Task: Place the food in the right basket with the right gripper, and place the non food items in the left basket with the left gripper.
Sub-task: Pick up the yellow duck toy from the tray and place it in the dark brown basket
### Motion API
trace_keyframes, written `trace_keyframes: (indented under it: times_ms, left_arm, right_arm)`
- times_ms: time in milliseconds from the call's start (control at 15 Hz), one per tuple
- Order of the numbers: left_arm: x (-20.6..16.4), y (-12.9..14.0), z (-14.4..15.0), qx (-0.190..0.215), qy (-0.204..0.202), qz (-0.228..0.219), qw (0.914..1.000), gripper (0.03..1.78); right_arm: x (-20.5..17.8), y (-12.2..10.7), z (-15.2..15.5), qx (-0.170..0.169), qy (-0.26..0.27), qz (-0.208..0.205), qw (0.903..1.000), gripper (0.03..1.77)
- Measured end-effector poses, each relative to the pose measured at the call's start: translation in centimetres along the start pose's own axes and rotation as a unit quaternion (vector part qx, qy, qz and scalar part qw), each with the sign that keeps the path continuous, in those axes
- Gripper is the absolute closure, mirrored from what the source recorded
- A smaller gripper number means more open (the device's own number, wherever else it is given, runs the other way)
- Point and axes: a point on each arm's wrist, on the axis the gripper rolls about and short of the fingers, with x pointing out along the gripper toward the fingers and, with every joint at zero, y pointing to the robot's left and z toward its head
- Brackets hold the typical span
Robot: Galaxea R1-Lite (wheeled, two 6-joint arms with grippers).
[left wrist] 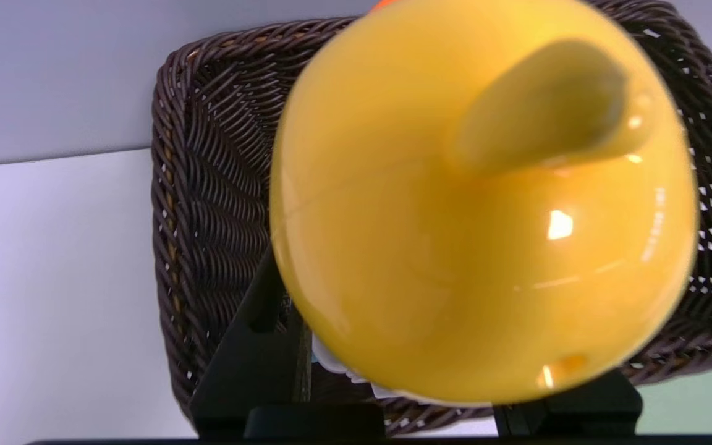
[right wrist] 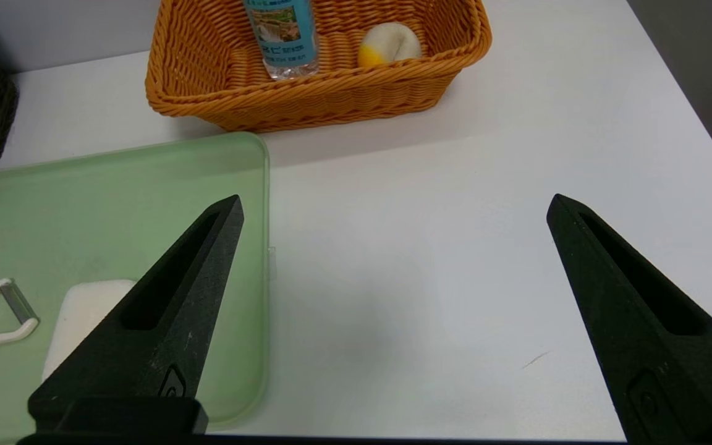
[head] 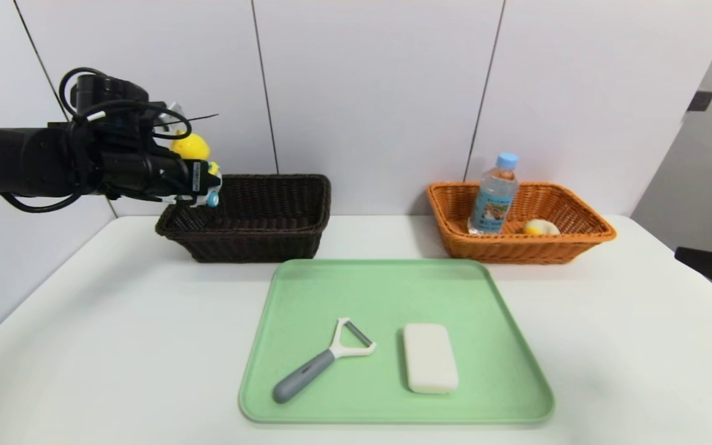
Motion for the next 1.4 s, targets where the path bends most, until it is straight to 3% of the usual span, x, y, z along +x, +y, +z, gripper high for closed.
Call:
trace_keyframes:
  times_ms: [533, 1267, 1400]
  left_arm:
    - [4.1, 0.5, -1.7, -0.004, 0.033, -0.006, 0.9994, 1.06]
    - [6.8, 0.8, -3.6, -0.009, 0.062, -0.008, 0.998, 1.06]
    - [7.0, 0.8, -3.7, -0.009, 0.063, -0.007, 0.998, 0.87]
  right_arm:
    - [0.6, 0.2, 0.0, -0.003, 0.011, -0.002, 0.9999, 0.1]
    - [1.5, 0.4, -0.3, 0.004, 0.027, -0.005, 0.9996, 0.1]
    - [1.6, 0.4, -0.3, 0.004, 0.028, -0.005, 0.9996, 0.1]
